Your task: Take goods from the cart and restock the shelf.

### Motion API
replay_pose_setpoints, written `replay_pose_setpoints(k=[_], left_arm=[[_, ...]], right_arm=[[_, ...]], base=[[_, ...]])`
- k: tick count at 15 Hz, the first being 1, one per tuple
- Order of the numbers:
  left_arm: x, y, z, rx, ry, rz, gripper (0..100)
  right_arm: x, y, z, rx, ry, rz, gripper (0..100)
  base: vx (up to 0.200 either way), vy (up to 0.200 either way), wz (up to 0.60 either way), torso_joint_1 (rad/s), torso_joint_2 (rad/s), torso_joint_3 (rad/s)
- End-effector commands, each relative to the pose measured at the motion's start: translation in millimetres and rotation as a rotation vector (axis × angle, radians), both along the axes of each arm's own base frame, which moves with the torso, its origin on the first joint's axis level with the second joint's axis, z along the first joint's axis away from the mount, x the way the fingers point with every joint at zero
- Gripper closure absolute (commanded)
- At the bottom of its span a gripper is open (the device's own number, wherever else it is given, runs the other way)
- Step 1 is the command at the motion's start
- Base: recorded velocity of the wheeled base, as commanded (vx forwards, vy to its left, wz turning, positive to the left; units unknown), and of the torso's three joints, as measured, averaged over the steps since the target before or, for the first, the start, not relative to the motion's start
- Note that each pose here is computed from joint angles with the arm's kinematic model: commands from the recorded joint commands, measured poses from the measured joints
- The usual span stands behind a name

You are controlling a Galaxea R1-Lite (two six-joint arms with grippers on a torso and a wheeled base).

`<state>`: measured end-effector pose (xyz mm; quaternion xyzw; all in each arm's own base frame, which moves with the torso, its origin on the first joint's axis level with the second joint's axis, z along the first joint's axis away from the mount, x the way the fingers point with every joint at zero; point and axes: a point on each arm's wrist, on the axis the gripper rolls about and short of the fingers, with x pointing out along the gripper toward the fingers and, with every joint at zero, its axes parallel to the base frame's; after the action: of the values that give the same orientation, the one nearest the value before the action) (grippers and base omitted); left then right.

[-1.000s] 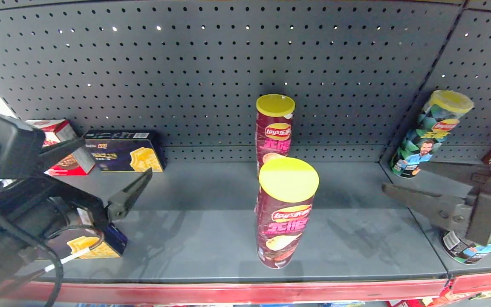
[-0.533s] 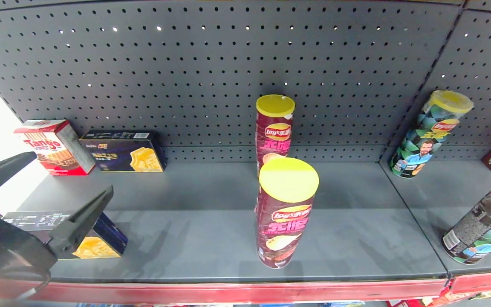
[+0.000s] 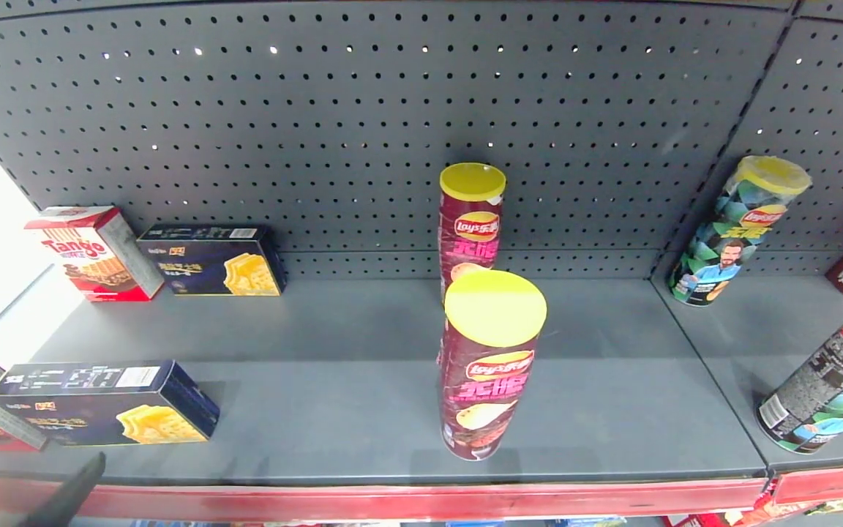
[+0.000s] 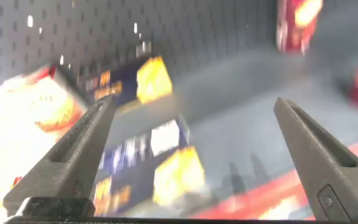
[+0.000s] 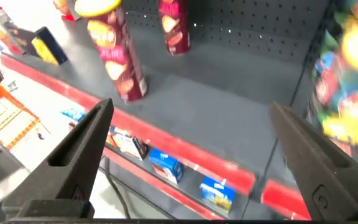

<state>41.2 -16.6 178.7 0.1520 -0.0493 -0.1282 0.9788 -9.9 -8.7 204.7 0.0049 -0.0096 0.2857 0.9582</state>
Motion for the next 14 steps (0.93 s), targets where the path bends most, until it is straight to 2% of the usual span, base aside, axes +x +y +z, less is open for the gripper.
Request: replay_pose_setpoints(k=[1,3,4,5,6,9,11,13,14], left_arm=[[-53.8,29.0,-47.3,0.028,-0.029,0.001,0],[-68.8,36.9,-69.7,0.041,-0.004,0.004,0],[-69.7,37.4,-82.7,0.075,0.059,0.005,0],[-69.3,37.2,-84.6,0.078,0.068,0.010,0],[-67.1,36.0,-90.2,0.087,0.078,0.006,0],[-67.2,35.9,-90.2,0.079,0.080,0.008,0],[-67.5,35.5,-90.0,0.076,0.080,0.025,0],[-67.5,34.8,-90.0,0.060,0.090,0.045,0],[-65.7,33.8,-89.3,0.057,0.114,0.048,0]], right_arm=[[-22.6,-16.6,-43.1,0.032,-0.043,0.006,0],[-24.9,-18.2,-60.1,0.027,-0.037,0.003,0],[-24.5,-17.9,-70.8,0.017,-0.024,0.002,0],[-24.3,-17.7,-72.7,0.015,-0.020,0.002,0],[-21.6,-15.8,-89.4,-0.005,0.007,-0.001,0],[-15.2,-11.0,-117.7,-0.075,0.050,-0.031,0],[-15.3,-9.3,-118.3,-0.087,0.064,-0.109,0],[-8.2,-2.0,-115.8,-0.140,0.168,-0.228,0],[-5.5,0.2,-115.0,-0.155,0.204,-0.274,0]], base=[[0.000,0.000,0.00,0.000,0.00,0.000],[0.000,0.000,0.00,0.000,0.00,0.000],[0.000,0.000,0.00,0.000,0.00,0.000],[0.000,0.000,0.00,0.000,0.00,0.000],[0.000,0.000,0.00,0.000,0.00,0.000],[0.000,0.000,0.00,0.000,0.00,0.000],[0.000,0.000,0.00,0.000,0.00,0.000],[0.000,0.000,0.00,0.000,0.00,0.000],[0.000,0.000,0.00,0.000,0.00,0.000]])
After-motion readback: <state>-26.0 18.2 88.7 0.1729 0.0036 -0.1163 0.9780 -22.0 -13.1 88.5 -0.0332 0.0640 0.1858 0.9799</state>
